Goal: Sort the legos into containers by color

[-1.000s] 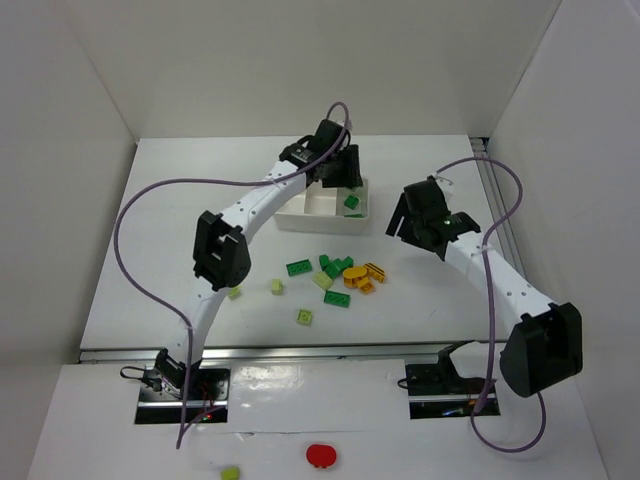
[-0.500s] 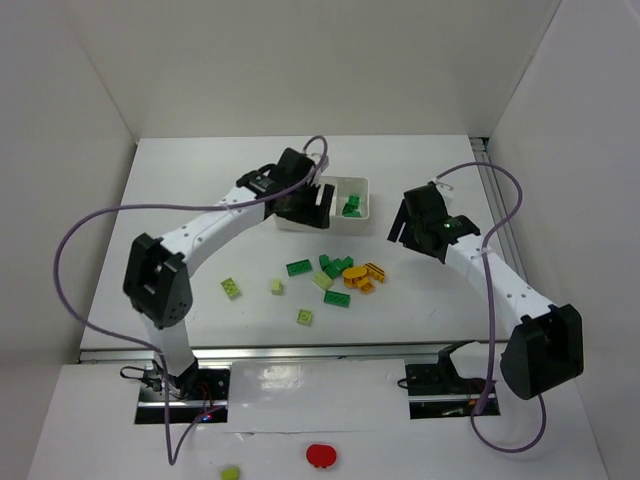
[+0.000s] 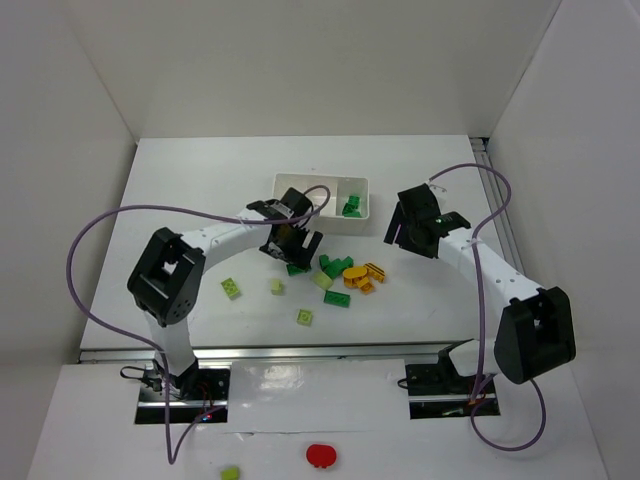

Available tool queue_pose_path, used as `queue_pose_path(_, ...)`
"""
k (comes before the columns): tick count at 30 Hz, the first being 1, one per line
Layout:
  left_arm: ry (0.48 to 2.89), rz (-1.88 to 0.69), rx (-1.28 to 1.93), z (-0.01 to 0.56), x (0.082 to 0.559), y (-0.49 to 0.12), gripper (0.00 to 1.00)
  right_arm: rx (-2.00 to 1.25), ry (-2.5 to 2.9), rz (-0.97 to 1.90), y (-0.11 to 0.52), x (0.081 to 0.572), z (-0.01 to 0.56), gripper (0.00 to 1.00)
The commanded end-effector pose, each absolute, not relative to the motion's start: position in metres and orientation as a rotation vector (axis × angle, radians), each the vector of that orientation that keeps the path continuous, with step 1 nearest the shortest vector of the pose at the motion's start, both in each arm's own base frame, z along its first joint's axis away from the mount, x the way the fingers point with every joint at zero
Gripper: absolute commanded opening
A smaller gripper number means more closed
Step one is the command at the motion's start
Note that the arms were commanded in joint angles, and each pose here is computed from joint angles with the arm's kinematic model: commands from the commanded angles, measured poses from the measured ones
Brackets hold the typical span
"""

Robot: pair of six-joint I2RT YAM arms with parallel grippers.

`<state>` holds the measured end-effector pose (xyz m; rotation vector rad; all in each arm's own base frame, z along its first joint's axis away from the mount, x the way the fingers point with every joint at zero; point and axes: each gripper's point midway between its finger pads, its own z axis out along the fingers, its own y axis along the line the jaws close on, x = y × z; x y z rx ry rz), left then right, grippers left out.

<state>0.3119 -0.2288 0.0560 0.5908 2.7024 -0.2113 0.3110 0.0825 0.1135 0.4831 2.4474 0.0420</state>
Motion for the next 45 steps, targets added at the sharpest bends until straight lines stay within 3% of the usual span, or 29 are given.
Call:
queue_pose_path(1, 2.686, -0.101, 0.652, 0.041, 0.318, -0.222, 0.97, 0.487, 2.353, 0.093, 0.087, 0.327, 0.137, 0.77)
queue_pose_path(11, 2.694, -0.121, 0.658, 0.023, 0.328, -0.237, 0.90, 0.487, 2.361, 0.087, 0.086, 0.325, 0.135, 0.77)
queue_pose_path(17, 2.697, -0.068, 0.592, 0.021, 0.336, -0.234, 0.75, 0.487, 2.361, 0.088, 0.086, 0.325, 0.135, 0.77)
queue_pose_path(21, 2.693, -0.026, 0.584, 0.031, 0.338, -0.229, 0.49, 0.487, 2.361, 0.088, 0.086, 0.325, 0.135, 0.77)
queue_pose_path(22, 2.671, -0.039, 0.577, 0.044, 0.341, -0.231, 0.32, 0.487, 2.361, 0.088, 0.086, 0.325, 0.135, 0.77)
queue_pose_path(23, 2.666, -0.043, 0.575, 0.052, 0.341, -0.231, 0.25, 0.487, 2.361, 0.088, 0.086, 0.325, 0.135, 0.77)
queue_pose_path(26, 2.636, -0.098, 0.558, 0.090, 0.339, -0.235, 0.05, 0.490, 2.357, 0.077, 0.085, 0.325, 0.136, 0.77)
queue_pose_path(27, 2.632, -0.154, 0.550, 0.100, 0.336, -0.241, 0.03, 0.490, 2.357, 0.077, 0.085, 0.325, 0.136, 0.77)
queue_pose_path(34, 2.405, -0.488, 0.455, 0.208, 0.383, -0.310, 0.03, 0.493, 2.353, 0.067, 0.083, 0.326, 0.134, 0.77)
queue_pose_path(39, 2.357, -0.536, 0.404, 0.220, 0.431, -0.348, 0.03, 0.514, 2.338, 0.036, 0.076, 0.321, 0.140, 0.77)
queue_pose_path(43, 2.303, -0.610, 0.363, 0.217, 0.458, -0.375, 0.11, 0.525, 2.311, 0.014, 0.069, 0.317, 0.150, 0.77)
queue_pose_path(45, 2.291, -0.628, 0.368, 0.206, 0.467, -0.383, 0.24, 0.524, 2.320, 0.007, 0.068, 0.313, 0.148, 0.77)
